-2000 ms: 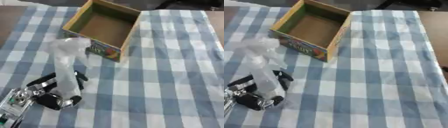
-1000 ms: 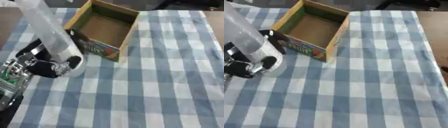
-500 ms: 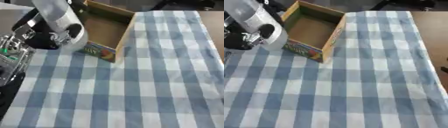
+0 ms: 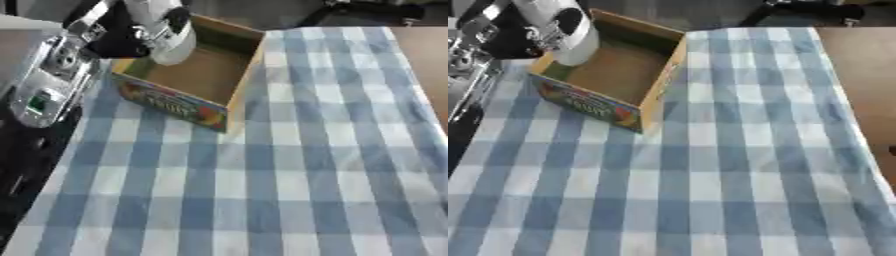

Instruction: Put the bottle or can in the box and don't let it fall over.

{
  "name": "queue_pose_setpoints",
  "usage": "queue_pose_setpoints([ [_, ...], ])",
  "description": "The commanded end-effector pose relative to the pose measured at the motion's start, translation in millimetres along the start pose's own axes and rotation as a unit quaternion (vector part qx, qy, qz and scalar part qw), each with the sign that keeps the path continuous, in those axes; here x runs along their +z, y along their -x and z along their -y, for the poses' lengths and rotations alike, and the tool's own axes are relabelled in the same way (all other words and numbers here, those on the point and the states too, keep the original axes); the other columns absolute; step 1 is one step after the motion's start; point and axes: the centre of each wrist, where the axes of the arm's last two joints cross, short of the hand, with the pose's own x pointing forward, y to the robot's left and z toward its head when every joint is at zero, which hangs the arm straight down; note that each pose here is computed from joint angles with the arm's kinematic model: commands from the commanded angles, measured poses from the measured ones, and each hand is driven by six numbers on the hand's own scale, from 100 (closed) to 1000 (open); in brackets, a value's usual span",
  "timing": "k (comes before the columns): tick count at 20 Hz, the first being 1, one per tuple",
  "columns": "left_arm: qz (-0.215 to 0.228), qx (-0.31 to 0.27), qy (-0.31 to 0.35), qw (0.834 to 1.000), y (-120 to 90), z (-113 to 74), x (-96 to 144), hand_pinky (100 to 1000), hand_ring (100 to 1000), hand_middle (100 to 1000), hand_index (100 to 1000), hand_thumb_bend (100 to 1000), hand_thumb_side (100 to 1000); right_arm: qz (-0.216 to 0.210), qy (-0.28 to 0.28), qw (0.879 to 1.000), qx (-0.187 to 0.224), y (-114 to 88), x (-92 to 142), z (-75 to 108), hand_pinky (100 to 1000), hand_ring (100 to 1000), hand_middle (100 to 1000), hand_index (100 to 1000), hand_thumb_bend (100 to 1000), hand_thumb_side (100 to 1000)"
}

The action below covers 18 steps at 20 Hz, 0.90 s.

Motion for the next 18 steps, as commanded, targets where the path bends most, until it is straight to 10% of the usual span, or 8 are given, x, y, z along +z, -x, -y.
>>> queue_pose_setpoints([
  [1,-0.004,-0.016,-0.041,0.999,6,-13.6,-7,1000,615,759,327,100,455,0.01,-0.01,1.0,0.009,-7,-5,1.0,865,1000,1000,994,100,729],
  [8,-0.026,-0.013,-0.1,0.995,30,-17.5,-15,1000,612,761,337,100,470,0.012,-0.019,1.0,0.006,-7,-8,-3.2,866,1000,1000,995,100,735],
  [13,-0.042,-0.021,-0.101,0.994,40,-15.5,-12,1000,668,825,698,100,104,0.012,-0.02,1.0,0.005,-7,-9,-4.0,866,1000,1000,995,100,735],
  [18,-0.067,-0.074,-0.068,0.993,45,-16.9,-7,1000,730,889,1000,500,514,0.012,-0.019,1.0,0.005,-7,-8,-3.8,867,1000,1000,995,100,735],
])
